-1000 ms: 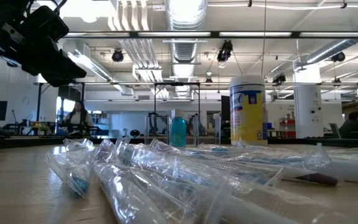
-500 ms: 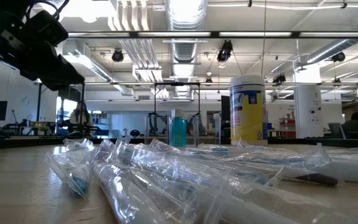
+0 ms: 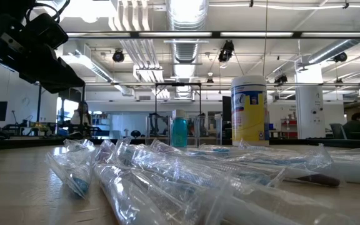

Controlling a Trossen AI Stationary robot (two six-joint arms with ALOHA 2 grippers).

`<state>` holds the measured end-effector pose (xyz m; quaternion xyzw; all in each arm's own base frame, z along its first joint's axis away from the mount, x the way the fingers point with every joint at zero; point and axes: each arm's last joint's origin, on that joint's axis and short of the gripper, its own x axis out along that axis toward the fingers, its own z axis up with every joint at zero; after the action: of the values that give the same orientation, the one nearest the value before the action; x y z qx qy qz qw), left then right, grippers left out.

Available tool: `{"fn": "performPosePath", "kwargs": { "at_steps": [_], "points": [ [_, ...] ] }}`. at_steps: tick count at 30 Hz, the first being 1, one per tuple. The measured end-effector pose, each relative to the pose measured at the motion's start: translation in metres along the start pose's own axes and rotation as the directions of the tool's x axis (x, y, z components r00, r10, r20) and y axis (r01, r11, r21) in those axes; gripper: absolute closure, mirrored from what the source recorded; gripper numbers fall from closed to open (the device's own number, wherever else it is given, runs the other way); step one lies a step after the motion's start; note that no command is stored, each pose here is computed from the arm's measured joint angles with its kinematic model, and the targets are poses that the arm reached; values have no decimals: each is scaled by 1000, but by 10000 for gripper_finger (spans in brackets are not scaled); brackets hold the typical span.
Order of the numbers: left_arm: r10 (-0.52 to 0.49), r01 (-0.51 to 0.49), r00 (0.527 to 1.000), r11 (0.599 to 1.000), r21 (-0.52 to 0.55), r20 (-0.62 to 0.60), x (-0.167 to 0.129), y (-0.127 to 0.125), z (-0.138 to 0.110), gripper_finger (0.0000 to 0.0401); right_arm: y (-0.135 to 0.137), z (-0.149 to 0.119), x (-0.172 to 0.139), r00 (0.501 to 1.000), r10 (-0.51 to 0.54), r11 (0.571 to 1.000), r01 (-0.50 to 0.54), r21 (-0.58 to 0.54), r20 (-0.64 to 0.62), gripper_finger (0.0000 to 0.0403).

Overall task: Pick & Place toothbrushing station
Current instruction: Put the top blue mouthwash into the transparent organizer

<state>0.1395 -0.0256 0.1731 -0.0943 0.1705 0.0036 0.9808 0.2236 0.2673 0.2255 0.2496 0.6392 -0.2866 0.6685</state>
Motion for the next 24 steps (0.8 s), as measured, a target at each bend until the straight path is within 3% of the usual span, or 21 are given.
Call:
{"fn": "performPosePath", "kwargs": {
  "at_steps": [17, 24],
  "points": [
    [0, 0, 1000, 1000, 1, 0, 0, 0, 0, 391, -2, 2, 13, 999, -12, 1000, 12, -15, -29, 198],
    [0, 0, 1000, 1000, 2, 0, 0, 0, 0, 391, -2, 3, 13, 1000, -7, 1000, 6, -30, -30, 230]
  ]
}}
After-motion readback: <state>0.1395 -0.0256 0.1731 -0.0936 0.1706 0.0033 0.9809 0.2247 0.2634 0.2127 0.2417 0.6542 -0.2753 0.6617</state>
